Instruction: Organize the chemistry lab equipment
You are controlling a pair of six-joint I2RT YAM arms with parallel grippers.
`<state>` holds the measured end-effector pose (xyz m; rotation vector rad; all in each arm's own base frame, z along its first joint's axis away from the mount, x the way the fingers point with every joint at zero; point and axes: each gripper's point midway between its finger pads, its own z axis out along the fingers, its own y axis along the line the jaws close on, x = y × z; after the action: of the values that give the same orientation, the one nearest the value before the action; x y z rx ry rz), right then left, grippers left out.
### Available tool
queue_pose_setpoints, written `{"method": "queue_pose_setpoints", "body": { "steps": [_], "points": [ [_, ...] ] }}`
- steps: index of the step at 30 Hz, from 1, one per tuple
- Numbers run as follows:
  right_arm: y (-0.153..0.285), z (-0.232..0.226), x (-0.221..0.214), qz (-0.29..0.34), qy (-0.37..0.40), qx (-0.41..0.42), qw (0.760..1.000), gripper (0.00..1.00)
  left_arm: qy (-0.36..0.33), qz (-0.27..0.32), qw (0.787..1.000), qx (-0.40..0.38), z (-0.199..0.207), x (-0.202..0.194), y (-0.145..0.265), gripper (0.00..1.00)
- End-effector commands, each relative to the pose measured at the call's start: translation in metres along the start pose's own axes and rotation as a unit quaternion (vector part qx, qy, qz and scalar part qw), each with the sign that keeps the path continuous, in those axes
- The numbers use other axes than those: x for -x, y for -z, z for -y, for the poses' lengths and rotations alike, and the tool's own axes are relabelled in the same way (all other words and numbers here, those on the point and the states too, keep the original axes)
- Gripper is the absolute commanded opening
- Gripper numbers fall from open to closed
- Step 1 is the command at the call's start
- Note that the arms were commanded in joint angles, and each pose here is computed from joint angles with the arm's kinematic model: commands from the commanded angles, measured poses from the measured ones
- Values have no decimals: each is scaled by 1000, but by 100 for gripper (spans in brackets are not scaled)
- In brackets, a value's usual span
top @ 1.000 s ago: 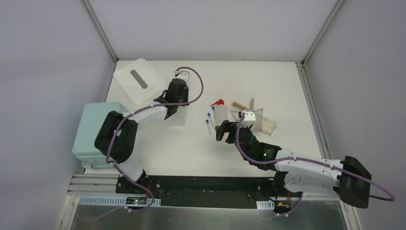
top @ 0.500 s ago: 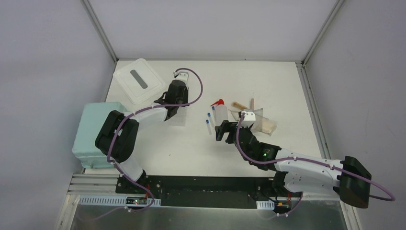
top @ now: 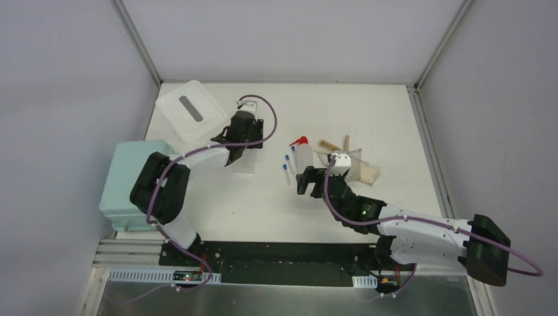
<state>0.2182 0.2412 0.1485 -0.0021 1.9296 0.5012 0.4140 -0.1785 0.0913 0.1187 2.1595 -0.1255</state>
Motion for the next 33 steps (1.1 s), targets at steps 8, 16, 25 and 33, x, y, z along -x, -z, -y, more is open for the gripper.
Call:
{"method": "queue_pose_setpoints", "body": {
  "steps": [8, 16, 25, 33],
  "points": [
    [0, -15, 9, -45, 7, -23, 999, 88, 54, 15, 998, 23, -17, 38, 61, 90],
    [-31, -42, -19, -157, 12, -39, 987, 68, 182, -80, 978, -57, -31, 13, 118, 95],
    [-73, -44, -63, -248, 51, -85, 964, 55, 172, -102, 975, -95, -48, 9, 167, 96],
    [-96, -29, -75, -263, 80, -124, 953, 51, 126, -104, 984, -72, -62, 5, 173, 96]
  ]
}}
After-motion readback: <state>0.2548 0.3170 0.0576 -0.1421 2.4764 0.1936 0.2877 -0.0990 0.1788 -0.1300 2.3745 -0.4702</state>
